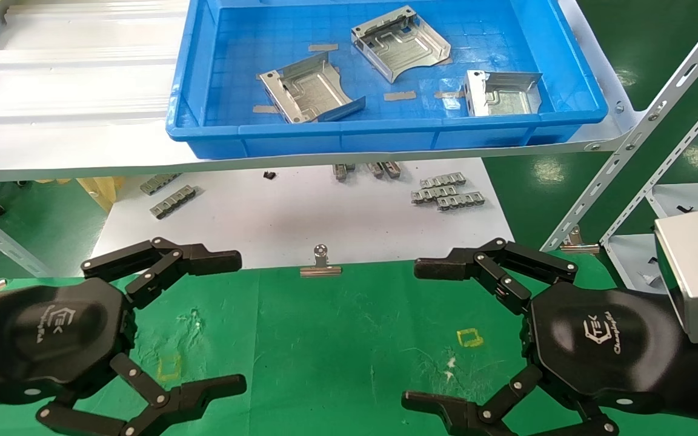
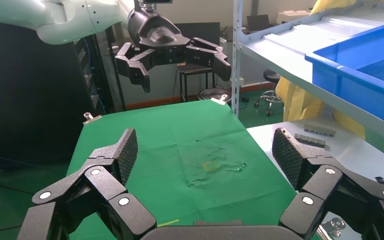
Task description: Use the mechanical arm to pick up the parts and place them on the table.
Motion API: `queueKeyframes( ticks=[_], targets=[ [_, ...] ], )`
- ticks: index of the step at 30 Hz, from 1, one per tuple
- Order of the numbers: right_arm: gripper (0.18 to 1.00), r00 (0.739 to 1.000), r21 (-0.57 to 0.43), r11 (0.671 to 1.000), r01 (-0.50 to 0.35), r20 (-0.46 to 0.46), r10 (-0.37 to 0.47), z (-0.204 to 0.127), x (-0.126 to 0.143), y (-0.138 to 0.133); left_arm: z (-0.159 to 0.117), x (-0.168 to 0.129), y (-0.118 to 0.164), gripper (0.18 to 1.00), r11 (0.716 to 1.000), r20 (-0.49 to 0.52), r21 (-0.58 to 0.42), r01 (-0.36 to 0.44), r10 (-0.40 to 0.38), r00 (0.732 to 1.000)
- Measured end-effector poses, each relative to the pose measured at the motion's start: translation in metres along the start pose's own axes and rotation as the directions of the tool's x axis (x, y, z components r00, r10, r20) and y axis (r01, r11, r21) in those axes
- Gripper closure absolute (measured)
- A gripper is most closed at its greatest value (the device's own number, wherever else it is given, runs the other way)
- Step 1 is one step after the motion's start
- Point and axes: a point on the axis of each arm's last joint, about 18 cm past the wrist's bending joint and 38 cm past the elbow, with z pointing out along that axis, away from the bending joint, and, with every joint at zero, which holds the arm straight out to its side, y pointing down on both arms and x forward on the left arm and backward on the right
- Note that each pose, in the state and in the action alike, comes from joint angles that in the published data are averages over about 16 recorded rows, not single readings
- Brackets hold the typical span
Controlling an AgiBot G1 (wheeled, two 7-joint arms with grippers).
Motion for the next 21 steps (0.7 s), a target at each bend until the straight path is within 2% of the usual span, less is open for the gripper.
queueKeyframes(
  ticks=[15,21],
  targets=[
    [0.178,1.0,0.0,1.0,0.0,0.0,0.0,0.0,0.0,0.0,0.0,0.0,0.0,0.199,1.0,0.0,0.0,0.0,0.0,1.0],
    [0.178,1.0,0.0,1.0,0.0,0.0,0.0,0.0,0.0,0.0,0.0,0.0,0.0,0.241,1.0,0.0,0.0,0.0,0.0,1.0]
  ],
)
